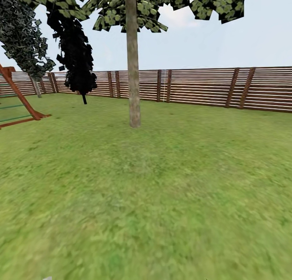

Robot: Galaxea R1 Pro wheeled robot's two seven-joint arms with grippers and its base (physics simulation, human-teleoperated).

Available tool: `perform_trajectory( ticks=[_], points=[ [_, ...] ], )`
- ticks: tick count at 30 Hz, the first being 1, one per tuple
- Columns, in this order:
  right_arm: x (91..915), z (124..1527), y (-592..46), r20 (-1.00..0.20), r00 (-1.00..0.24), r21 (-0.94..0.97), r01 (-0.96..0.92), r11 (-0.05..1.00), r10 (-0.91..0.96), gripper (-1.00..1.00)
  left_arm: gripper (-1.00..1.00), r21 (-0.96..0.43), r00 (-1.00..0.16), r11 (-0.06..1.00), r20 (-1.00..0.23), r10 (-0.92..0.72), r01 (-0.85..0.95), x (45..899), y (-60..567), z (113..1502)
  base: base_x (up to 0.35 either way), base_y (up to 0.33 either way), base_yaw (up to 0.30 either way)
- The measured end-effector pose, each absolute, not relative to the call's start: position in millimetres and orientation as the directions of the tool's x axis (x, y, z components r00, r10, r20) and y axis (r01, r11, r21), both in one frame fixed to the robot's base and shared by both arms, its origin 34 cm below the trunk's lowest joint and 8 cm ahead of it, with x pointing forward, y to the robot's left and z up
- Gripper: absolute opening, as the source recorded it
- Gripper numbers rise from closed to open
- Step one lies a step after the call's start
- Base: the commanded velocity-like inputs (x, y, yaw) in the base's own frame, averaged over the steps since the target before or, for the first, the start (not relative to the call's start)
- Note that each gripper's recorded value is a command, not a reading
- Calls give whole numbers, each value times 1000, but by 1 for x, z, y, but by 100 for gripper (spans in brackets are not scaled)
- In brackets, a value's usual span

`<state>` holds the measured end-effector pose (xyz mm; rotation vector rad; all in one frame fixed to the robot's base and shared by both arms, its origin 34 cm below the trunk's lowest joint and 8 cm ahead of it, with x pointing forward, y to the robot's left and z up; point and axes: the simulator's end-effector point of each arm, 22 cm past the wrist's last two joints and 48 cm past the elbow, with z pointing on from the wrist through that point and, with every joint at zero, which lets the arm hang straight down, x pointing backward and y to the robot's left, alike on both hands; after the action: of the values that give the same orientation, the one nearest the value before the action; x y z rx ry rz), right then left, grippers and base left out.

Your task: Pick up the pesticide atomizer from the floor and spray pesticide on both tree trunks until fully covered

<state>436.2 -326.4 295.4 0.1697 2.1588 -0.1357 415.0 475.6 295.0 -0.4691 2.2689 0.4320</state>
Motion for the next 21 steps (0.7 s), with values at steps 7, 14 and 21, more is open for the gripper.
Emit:
perform_trajectory(
  ticks=[7,14,21],
  points=[
    [436,295,-326,-829,-554,-33,173,984,70,100,-100,161,-639,875,-743,-197,-456,415,476,295,342,0,0],
    [436,295,-326,-829,-554,-33,173,984,70,100,-100,160,-640,875,-743,-198,-457,415,476,295,342,0,0],
    [436,295,-326,-829,-554,-33,173,984,70,100,-100,161,-640,875,-743,-198,-456,415,476,295,342,0,0]
  ],
)
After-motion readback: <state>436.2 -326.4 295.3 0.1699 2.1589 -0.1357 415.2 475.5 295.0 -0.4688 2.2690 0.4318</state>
